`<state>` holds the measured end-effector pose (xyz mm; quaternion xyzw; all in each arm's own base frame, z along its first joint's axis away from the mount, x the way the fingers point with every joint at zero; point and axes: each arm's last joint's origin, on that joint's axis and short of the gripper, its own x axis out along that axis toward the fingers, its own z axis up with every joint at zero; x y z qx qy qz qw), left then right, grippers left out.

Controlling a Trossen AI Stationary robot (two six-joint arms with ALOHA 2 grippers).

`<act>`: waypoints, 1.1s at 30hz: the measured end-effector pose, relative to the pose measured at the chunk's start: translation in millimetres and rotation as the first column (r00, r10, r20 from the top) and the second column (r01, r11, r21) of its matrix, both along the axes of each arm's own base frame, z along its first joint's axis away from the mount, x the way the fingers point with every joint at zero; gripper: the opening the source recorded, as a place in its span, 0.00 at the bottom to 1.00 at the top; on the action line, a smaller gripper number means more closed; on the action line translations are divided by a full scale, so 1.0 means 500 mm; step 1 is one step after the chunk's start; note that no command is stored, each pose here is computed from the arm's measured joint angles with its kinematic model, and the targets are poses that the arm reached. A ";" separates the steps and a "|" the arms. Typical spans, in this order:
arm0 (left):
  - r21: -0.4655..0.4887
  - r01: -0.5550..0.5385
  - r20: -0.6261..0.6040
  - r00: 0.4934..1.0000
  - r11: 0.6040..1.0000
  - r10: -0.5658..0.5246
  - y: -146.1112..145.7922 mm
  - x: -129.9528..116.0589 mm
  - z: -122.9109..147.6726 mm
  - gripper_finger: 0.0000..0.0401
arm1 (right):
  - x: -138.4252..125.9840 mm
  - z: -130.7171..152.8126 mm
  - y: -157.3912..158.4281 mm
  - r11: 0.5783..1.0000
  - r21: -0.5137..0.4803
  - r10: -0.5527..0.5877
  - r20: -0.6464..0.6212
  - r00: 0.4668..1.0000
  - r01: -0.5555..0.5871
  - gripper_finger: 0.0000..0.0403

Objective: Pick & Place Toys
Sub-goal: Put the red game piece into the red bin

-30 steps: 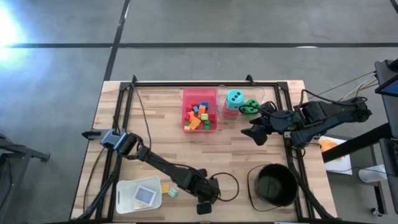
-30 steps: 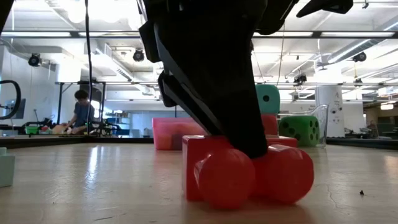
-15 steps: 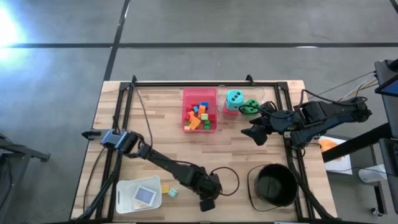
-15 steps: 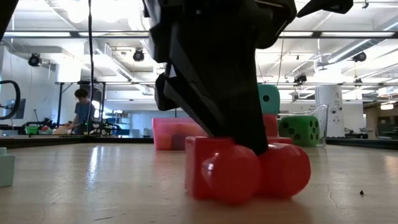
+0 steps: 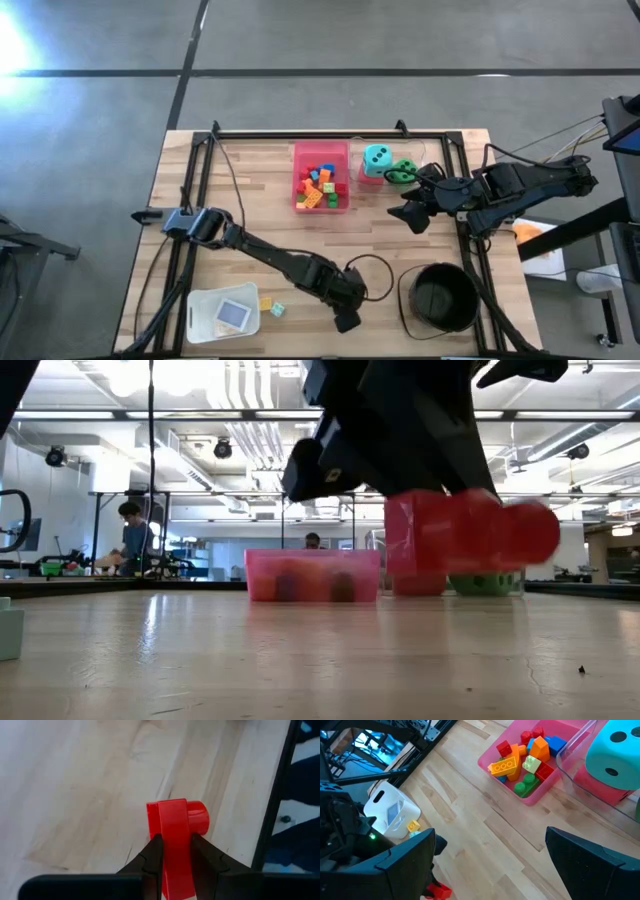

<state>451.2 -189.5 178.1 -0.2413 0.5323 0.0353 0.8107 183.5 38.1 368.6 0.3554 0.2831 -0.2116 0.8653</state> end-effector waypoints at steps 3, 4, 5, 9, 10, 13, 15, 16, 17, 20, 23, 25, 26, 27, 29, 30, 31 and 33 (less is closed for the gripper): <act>-0.022 -0.055 -0.011 0.998 0.998 0.055 0.009 0.004 0.012 0.15 | 0.000 0.000 0.000 1.000 0.001 0.000 0.000 1.000 0.000 0.92; -0.027 -0.071 -0.019 0.997 0.997 0.070 0.012 0.003 0.017 0.15 | 0.000 0.000 0.000 1.000 0.001 0.000 0.000 1.000 0.000 0.92; -0.035 -0.091 -0.023 0.996 0.995 0.090 0.015 0.003 0.020 0.15 | 0.000 0.000 0.000 1.000 0.000 0.000 0.000 1.000 0.000 0.92; -0.094 -0.188 -0.022 0.982 0.978 0.187 0.022 -0.001 0.052 0.15 | 0.000 0.000 0.000 1.000 0.000 0.000 0.000 1.000 0.000 0.92; -0.105 -0.207 -0.026 0.978 0.973 0.205 0.024 -0.004 0.059 0.15 | 0.000 0.000 0.000 1.000 -0.001 0.001 0.000 1.000 -0.001 0.92; -0.130 -0.251 -0.033 0.968 0.959 0.249 0.026 -0.011 0.080 0.15 | 0.000 0.000 0.000 1.000 0.000 0.000 0.000 1.000 0.000 0.92; -0.134 -0.284 -0.049 0.959 0.949 0.280 0.029 -0.017 0.090 0.15 | 0.000 0.000 0.000 1.000 -0.001 0.001 0.000 1.000 -0.001 0.92; -0.134 -0.297 -0.049 0.955 0.945 0.293 0.030 -0.021 0.097 0.15 | 0.000 0.000 0.000 1.000 0.000 0.000 0.000 1.000 0.000 0.92; -0.127 -0.311 -0.052 0.951 0.942 0.306 0.032 -0.023 0.099 0.15 | 0.000 0.000 0.000 1.000 0.001 0.000 0.001 1.000 0.000 0.92; -0.106 -0.334 -0.042 0.943 0.937 0.332 0.039 -0.027 0.109 0.15 | 0.000 0.000 0.000 1.000 -0.001 0.001 0.000 1.000 -0.001 0.92; -0.097 -0.359 -0.041 0.933 0.928 0.357 0.046 -0.030 0.117 0.15 | 0.000 0.000 0.000 1.000 0.001 0.000 0.000 1.000 0.000 0.92; -0.090 -0.384 -0.033 0.923 0.919 0.382 0.054 -0.029 0.120 0.15 | 0.000 0.000 0.000 1.000 -0.001 0.001 0.000 1.000 -0.001 0.92; -0.083 -0.398 -0.031 0.917 0.914 0.397 0.059 -0.030 0.122 0.15 | 0.000 0.000 0.000 1.000 -0.001 0.001 0.000 1.000 -0.001 0.92; -0.076 -0.412 -0.030 0.911 0.908 0.411 0.064 -0.029 0.123 0.15 | 0.000 0.000 0.000 1.000 0.000 -0.001 0.000 1.000 0.001 0.92; -0.070 -0.427 -0.020 0.904 0.902 0.427 0.075 -0.028 0.128 0.15 | 0.000 0.000 0.000 1.000 0.000 0.000 0.000 1.000 0.000 0.92; -0.064 -0.435 -0.017 0.900 0.898 0.435 0.081 -0.028 0.130 0.15 | 0.000 0.000 0.000 1.000 -0.001 0.001 0.000 1.000 -0.001 0.92; -0.063 -0.443 -0.013 0.897 0.894 0.443 0.087 -0.027 0.133 0.15 | 0.000 0.000 0.000 1.000 -0.001 0.001 0.000 1.000 -0.001 0.92; -0.061 -0.455 -0.010 0.890 0.888 0.455 0.099 -0.026 0.140 0.15 | 0.000 0.000 0.000 1.000 0.001 0.000 0.000 1.000 0.000 0.92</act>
